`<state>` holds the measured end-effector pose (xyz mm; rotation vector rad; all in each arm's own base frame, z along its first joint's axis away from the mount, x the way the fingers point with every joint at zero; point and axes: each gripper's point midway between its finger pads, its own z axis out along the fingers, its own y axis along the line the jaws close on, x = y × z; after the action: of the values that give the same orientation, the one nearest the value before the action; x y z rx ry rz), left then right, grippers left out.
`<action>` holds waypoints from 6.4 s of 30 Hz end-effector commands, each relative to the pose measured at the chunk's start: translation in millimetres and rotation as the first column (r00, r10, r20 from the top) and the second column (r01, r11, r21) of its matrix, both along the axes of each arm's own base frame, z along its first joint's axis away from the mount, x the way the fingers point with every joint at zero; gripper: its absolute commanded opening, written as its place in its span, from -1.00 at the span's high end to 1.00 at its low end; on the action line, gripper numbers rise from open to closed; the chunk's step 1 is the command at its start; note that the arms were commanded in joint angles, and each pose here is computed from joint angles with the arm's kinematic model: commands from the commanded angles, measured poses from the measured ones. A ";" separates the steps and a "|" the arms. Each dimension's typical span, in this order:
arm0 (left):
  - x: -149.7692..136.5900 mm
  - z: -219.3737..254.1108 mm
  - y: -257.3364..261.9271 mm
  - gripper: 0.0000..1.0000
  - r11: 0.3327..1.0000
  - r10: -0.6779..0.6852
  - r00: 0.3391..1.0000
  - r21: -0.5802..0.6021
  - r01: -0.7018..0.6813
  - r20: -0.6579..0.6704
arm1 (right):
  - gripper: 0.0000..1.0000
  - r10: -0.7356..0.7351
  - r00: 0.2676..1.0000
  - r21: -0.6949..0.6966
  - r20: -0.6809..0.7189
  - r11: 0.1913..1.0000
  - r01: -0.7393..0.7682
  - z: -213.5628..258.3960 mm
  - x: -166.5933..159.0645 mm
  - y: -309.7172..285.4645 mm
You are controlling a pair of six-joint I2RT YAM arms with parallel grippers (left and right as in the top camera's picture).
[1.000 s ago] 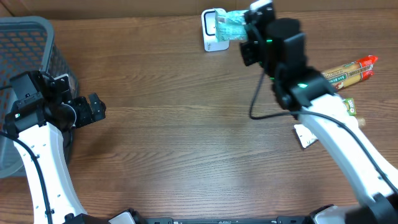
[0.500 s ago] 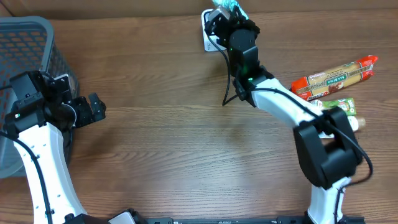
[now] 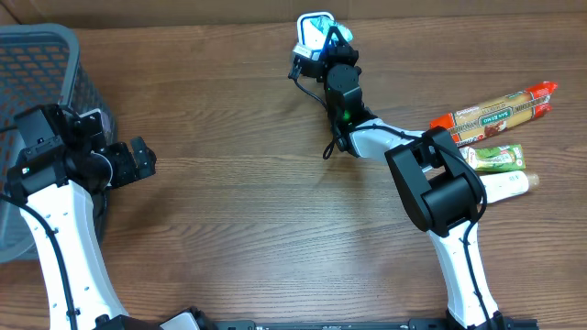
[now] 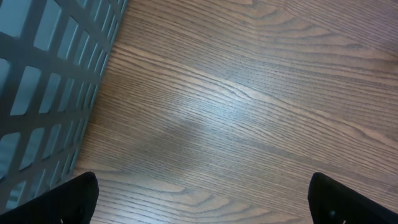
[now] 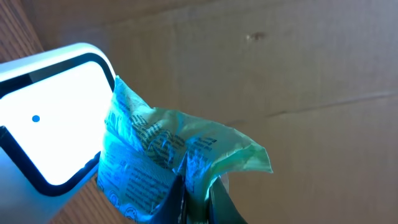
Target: Scan the item barcode
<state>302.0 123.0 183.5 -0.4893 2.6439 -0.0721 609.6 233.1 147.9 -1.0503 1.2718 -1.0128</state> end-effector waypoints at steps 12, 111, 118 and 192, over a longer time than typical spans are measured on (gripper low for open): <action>2.2 1.8 1.2 -0.99 1.000 0.017 1.000 -0.003 -0.017 0.003 | 0.93 0.012 0.997 -0.046 0.080 0.999 -0.008 38.3 7.5 1.7; 2.2 1.8 1.2 -0.99 1.000 0.017 1.000 -0.003 -0.017 0.003 | -1.00 0.256 0.695 0.726 -0.672 0.041 0.687 159.6 -318.6 -212.9; 2.1 1.8 1.1 -0.99 1.000 0.017 1.000 -0.003 -0.017 0.003 | -1.00 0.297 0.744 0.793 -0.598 0.088 0.603 188.8 -362.3 -194.7; 2.2 1.8 1.2 -0.99 1.000 0.017 1.000 -0.003 -0.017 0.003 | -1.00 0.253 0.961 0.978 0.115 0.142 -0.154 66.4 -371.4 -191.4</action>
<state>301.9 123.5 183.5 -0.4901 2.6440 -0.0678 235.0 39.6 234.8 -0.1422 1.3375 0.2353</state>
